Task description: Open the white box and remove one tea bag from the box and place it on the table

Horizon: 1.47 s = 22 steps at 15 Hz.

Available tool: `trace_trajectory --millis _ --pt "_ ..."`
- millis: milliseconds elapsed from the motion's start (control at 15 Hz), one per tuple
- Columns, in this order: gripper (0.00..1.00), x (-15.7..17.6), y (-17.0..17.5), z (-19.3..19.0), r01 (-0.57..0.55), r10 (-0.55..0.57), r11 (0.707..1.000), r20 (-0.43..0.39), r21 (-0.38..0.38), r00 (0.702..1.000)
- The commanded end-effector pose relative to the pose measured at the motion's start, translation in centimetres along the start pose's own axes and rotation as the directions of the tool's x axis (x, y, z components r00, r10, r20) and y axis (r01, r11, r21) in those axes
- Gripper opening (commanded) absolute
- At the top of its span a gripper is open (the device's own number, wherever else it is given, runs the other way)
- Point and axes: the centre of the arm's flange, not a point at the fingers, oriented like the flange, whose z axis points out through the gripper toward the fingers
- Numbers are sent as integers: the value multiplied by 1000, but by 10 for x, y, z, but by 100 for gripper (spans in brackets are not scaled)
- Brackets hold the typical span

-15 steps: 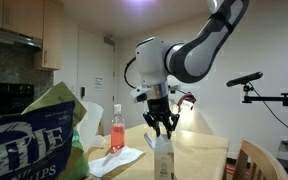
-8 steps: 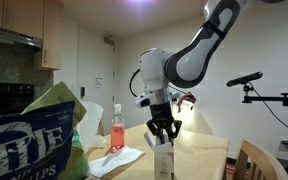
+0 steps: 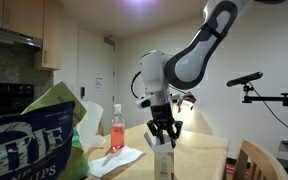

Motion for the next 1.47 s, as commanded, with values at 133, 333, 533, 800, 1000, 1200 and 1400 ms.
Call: trace_trajectory --millis 133,333,533,800,1000,1200,1400 --pt "40 -7 13 1 16 -16 1000 -12 -20 1000" --pt "40 -7 16 5 25 -25 999 -9 -20 1000" --pt "39 -6 17 10 39 -39 999 10 -34 999" --pt "38 -10 21 14 42 -42 998 9 -42 999" --pt "35 -11 24 16 37 -36 998 6 -43 999" --pt "28 -12 25 18 33 -33 999 6 -41 999" --pt "14 -12 26 19 34 -34 998 7 -43 999"
